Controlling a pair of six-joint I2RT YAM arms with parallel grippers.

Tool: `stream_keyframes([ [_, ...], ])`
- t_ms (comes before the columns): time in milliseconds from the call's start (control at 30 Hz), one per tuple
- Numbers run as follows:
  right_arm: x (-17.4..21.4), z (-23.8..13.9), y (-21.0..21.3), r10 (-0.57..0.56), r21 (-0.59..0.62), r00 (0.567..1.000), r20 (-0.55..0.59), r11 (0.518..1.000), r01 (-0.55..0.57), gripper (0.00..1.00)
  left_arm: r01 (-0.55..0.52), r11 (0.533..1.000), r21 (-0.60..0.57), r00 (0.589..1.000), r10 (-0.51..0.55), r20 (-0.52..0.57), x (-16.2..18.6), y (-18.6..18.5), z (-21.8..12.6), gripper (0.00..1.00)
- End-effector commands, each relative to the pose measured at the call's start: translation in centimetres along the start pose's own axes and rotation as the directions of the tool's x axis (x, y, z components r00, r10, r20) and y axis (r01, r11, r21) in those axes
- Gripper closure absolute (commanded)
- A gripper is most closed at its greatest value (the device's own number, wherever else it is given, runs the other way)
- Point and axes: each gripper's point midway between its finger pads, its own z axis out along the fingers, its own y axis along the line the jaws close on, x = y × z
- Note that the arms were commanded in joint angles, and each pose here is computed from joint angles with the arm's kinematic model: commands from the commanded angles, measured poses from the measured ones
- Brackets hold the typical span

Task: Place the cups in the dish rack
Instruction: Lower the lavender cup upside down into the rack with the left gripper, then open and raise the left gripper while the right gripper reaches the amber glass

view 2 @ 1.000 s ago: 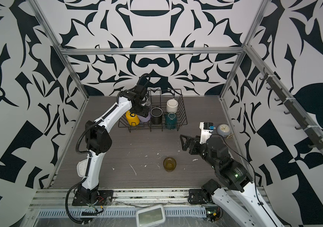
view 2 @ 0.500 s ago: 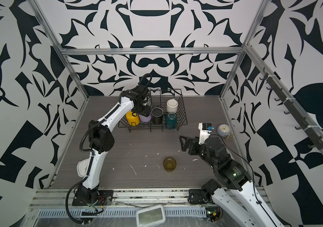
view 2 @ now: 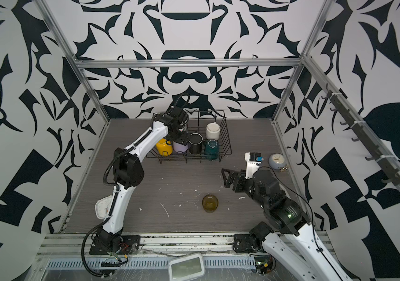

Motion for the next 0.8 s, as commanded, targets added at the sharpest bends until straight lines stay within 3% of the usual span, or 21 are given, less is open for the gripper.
stream_keyframes([
  [0,-0.6,0.2,0.5,0.004,-0.019,1.0,0.023,1.0,-0.003,0.02,-0.006,0.998,-0.069,0.989,-0.004,-0.149,3.7,1.6,1.5,0.0],
  [500,-0.3,0.5,0.3,-0.006,-0.003,1.0,0.002,1.0,0.006,0.03,0.05,0.998,-0.037,0.998,-0.049,0.03,0.9,1.7,-4.5,0.01],
  [767,0.5,0.8,-0.5,-0.037,0.053,0.997,-0.065,0.998,0.041,0.07,0.107,0.994,0.025,0.972,-0.11,0.209,-1.6,1.5,-9.8,0.0],
])
